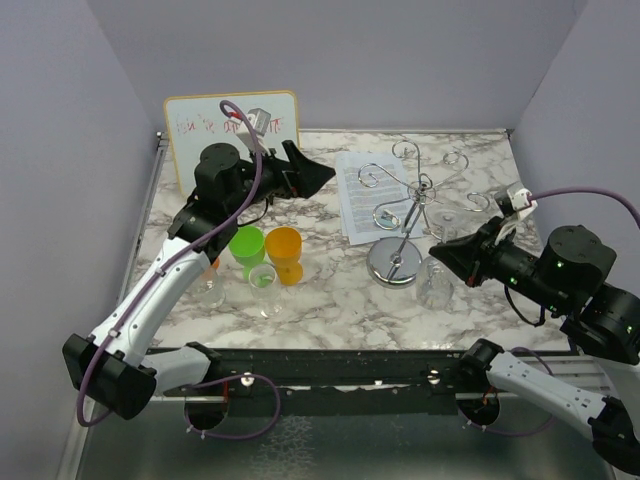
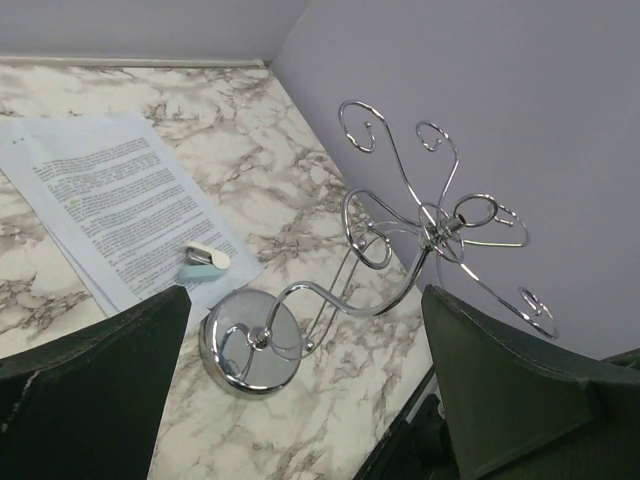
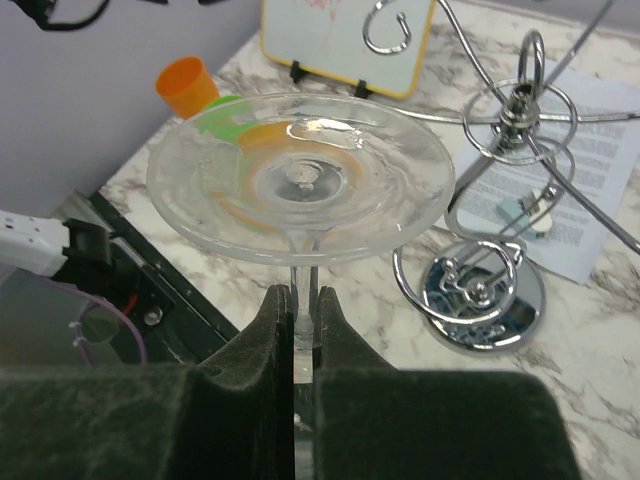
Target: Place the wine glass upside down on the wine glass rack
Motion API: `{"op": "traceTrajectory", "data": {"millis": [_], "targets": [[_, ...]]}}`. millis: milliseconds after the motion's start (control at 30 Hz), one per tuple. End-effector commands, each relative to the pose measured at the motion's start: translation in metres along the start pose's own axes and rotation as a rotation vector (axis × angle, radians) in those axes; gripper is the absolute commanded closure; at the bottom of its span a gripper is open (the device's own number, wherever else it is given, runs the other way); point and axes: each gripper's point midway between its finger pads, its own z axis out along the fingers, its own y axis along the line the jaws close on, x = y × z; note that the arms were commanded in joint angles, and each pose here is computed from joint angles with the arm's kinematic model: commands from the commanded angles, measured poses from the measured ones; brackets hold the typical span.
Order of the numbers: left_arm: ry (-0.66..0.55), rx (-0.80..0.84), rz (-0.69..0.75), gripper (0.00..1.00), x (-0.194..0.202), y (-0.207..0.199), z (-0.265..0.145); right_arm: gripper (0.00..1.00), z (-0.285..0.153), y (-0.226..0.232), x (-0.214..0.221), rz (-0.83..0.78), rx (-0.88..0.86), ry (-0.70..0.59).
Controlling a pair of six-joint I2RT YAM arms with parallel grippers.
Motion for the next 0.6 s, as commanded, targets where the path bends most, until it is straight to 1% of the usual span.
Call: {"op": "traceTrajectory", "data": {"millis": [0, 167, 400, 433, 567], "targets": [[0.023, 0.074, -0.012, 0.01, -0.002, -0.013, 0.007, 0.99, -0.003, -0.020, 0.016, -0.045, 0.092, 0.051], [0.076, 0.105, -0.054, 0.01, 0.011, -0.010, 0.022, 0.99, -0.005, -0.039, 0.026, -0.052, 0.193, 0.083], [0.108, 0.085, -0.090, 0.01, 0.023, 0.002, 0.032, 0.99, -0.016, -0.064, 0.036, -0.036, 0.322, 0.059], [0.098, 0.094, -0.088, 0.01, 0.021, 0.001, 0.033, 0.99, -0.016, -0.068, 0.038, -0.032, 0.345, 0.058], [0.101, 0.106, -0.097, 0.01, 0.022, 0.001, 0.037, 1.00, -0.014, -0.091, 0.043, -0.006, 0.480, 0.027]]}}
